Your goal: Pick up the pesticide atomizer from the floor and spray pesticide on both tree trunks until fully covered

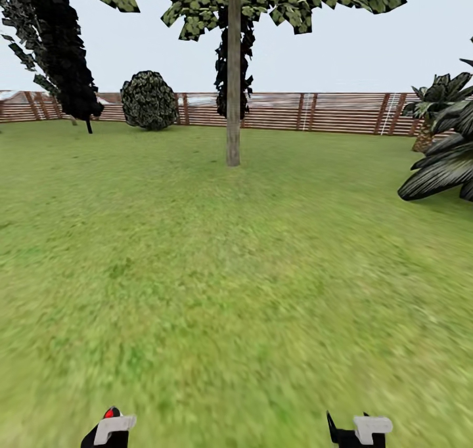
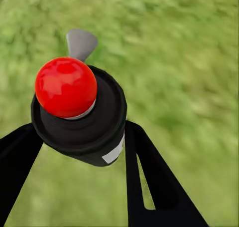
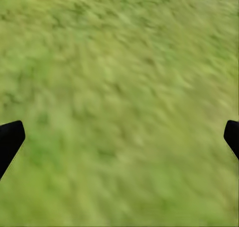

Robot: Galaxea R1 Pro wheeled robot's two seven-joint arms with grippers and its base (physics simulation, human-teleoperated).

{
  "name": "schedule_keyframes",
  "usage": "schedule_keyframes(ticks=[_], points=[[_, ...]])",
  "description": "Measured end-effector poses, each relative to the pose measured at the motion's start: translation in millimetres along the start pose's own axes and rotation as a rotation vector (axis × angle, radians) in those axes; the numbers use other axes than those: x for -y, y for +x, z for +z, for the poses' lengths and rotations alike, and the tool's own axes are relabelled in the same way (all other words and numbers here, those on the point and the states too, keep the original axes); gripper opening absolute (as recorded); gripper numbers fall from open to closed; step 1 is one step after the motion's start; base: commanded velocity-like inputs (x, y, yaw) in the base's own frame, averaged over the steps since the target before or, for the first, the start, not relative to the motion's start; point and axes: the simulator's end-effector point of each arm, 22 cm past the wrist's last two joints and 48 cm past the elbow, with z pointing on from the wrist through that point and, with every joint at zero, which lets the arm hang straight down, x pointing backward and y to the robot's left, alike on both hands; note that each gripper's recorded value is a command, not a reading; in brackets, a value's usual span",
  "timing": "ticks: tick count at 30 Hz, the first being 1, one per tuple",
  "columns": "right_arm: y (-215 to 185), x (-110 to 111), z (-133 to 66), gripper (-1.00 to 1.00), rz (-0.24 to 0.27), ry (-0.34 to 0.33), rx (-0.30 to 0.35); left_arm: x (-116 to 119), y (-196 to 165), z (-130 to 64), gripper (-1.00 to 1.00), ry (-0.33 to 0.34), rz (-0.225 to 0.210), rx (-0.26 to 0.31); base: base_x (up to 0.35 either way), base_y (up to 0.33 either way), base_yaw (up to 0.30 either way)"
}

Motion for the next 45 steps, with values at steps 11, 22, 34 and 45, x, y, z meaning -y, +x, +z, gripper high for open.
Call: schedule_keyframes(ticks=[11, 22, 34, 45], points=[[0.3, 0.1, -0.1, 1.00, 0.000, 0.000, -0.001, -0.6, -0.3, 0.1, -1.00, -0.001, 0.001, 0.001, 0.339, 0.000, 0.000], [0.2, -0.1, 0.0, 1.00, 0.000, 0.000, -0.001, -0.6, -0.2, 0.1, -1.00, -0.001, 0.001, 0.001, 0.339, 0.000, 0.000], [0.8, -0.2, -0.1, 1.00, 0.000, -0.001, -0.002, -1.7, 0.3, 0.0, -1.00, -0.002, 0.002, -0.001, 0.339, 0.000, 0.000], [1.2, 0.1, -0.3, 1.00, 0.000, 0.001, -0.003, -1.7, 0.4, 0.0, -1.00, -0.002, 0.002, -0.001, 0.339, 0.000, 0.000]])
